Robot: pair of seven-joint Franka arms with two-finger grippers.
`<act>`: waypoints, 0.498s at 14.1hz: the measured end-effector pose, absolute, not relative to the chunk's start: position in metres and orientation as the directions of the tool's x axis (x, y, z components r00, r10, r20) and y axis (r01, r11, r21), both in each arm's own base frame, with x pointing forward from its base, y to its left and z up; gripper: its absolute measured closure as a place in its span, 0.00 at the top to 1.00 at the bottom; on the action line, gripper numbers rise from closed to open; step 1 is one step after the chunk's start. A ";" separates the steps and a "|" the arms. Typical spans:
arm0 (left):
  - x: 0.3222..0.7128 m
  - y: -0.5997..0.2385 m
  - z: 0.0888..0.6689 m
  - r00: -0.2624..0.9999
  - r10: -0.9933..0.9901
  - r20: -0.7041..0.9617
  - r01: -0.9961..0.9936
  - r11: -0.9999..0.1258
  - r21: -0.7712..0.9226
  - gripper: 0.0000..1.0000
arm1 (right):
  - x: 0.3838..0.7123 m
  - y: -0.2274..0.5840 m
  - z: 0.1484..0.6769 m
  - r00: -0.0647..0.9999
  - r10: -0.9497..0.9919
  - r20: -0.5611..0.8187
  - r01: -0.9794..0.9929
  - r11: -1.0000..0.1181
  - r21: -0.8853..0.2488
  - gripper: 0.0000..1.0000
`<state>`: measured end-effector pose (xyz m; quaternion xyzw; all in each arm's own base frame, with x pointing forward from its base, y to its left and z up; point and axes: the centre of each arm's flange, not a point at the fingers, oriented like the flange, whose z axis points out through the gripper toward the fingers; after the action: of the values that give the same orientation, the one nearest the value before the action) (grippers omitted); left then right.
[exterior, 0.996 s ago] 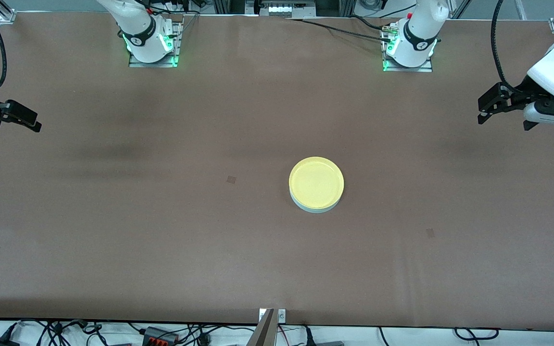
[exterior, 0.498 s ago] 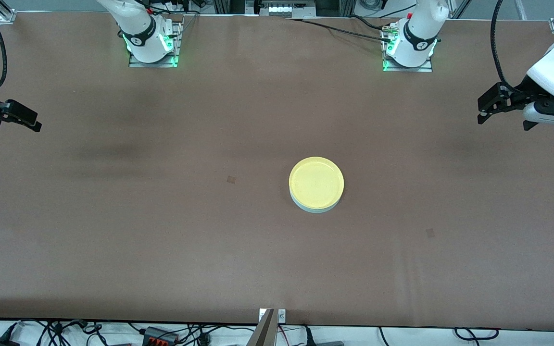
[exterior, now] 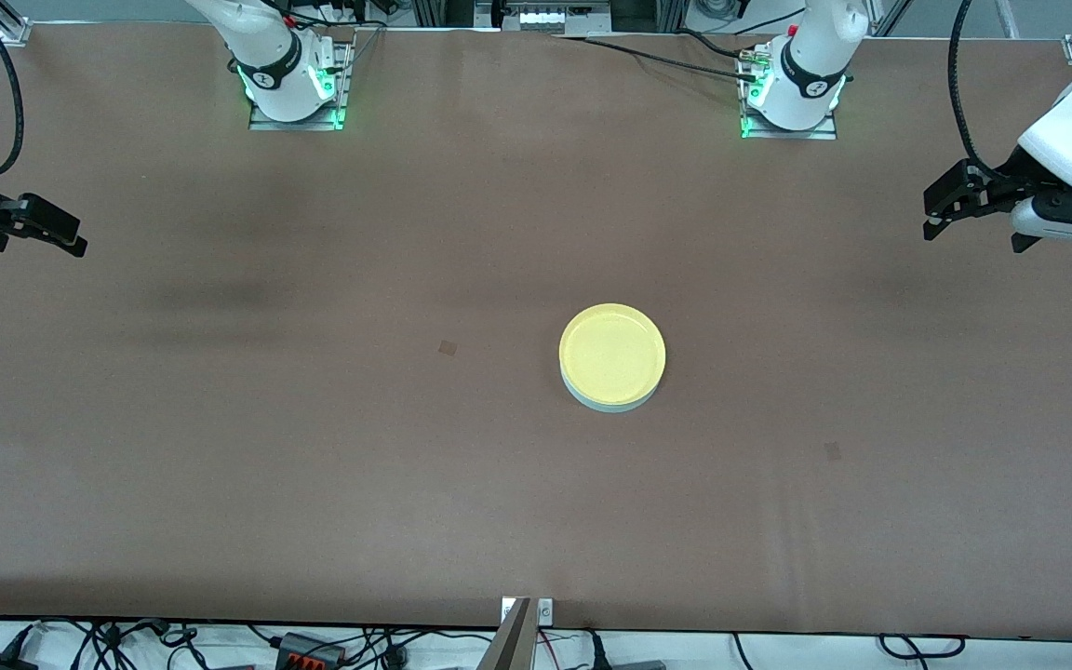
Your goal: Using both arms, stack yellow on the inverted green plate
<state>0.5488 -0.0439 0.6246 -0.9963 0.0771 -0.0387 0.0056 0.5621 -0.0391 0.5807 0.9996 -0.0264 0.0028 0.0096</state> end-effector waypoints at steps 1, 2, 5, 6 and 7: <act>0.549 -0.044 0.625 0.985 -0.155 0.076 -0.154 -0.988 -0.017 1.00 | 0.562 -0.039 0.581 0.999 -0.053 0.006 -0.053 -0.998 0.019 1.00; 0.549 -0.044 0.625 0.985 -0.155 0.076 -0.154 -0.988 -0.017 1.00 | 0.562 -0.040 0.581 0.999 -0.054 0.006 -0.054 -0.998 0.019 1.00; 0.549 -0.044 0.625 0.985 -0.155 0.076 -0.154 -0.988 -0.017 1.00 | 0.562 -0.042 0.581 0.998 -0.059 0.006 -0.059 -0.998 0.019 1.00; 0.549 -0.045 0.625 0.985 -0.155 0.076 -0.154 -0.988 -0.017 1.00 | 0.562 -0.042 0.580 0.998 -0.057 0.006 -0.058 -0.998 0.019 1.00; 0.549 -0.045 0.625 0.985 -0.155 0.076 -0.154 -0.988 -0.017 1.00 | 0.562 -0.040 0.580 0.998 -0.055 0.006 -0.055 -0.998 0.019 1.00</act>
<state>0.5488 -0.0445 0.6246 -0.9962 0.0777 -0.0387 0.0056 0.5622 -0.0403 0.5804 0.9996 -0.0274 0.0026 0.0097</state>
